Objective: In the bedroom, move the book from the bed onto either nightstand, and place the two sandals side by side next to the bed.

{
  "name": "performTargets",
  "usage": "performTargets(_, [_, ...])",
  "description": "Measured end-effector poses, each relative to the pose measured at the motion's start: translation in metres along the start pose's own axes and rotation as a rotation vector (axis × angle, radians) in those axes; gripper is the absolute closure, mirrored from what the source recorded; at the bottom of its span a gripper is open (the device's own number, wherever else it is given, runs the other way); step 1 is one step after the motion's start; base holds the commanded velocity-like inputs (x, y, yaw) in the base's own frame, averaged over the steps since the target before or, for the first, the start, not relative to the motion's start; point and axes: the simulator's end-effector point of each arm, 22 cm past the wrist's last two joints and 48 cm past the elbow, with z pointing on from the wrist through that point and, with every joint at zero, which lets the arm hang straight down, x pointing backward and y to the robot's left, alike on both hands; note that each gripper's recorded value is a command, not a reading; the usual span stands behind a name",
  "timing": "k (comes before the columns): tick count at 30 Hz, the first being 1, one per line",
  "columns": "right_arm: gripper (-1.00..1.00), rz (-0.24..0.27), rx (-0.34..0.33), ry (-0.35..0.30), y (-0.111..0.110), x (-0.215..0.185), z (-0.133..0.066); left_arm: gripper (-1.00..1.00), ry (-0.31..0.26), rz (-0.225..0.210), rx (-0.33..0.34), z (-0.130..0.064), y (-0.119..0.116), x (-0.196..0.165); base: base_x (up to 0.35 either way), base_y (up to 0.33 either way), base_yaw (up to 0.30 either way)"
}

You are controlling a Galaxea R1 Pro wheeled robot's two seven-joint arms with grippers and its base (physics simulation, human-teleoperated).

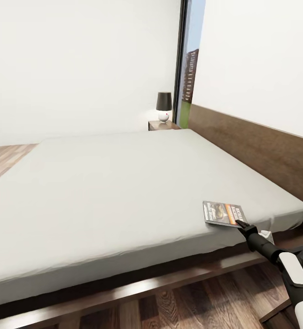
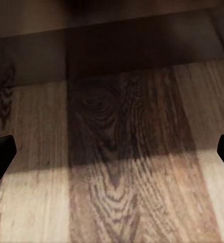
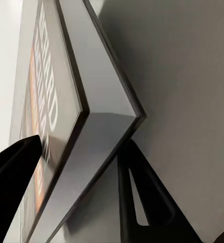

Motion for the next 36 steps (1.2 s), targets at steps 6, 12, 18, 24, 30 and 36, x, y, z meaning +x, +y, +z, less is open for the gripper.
performTargets(6, [1.00, 0.000, -0.001, 0.000, 0.000, 0.000, 0.000, -1.00, 0.000, 0.000, 0.001, 0.000, 0.000, 0.000, 0.000, 0.000, 0.000])
performTargets(12, [1.00, 0.001, -0.004, 0.000, 0.001, 0.000, 0.000, -1.00, 0.000, -0.001, 0.004, 0.000, -0.001, 0.000, 0.000, 0.000, 0.000])
performTargets(18, [1.00, 0.000, -0.005, 0.000, 0.012, -0.003, -0.002, -1.00, 0.001, 0.000, 0.004, -0.005, -0.001, -0.010, 0.000, 0.000, 0.000])
performTargets(24, [1.00, 0.000, -0.003, 0.001, 0.018, -0.005, -0.003, -1.00, 0.002, 0.000, 0.004, -0.009, 0.000, -0.016, 0.000, 0.000, 0.000])
performTargets(30, [1.00, 0.001, -0.005, 0.001, 0.029, -0.009, -0.005, -1.00, 0.002, -0.001, 0.002, -0.014, 0.001, -0.026, 0.000, 0.000, 0.000])
performTargets(36, [1.00, -0.003, -0.004, 0.000, 0.043, -0.014, -0.007, -1.00, 0.007, -0.002, 0.000, -0.021, 0.002, -0.037, 0.000, 0.000, 0.000])
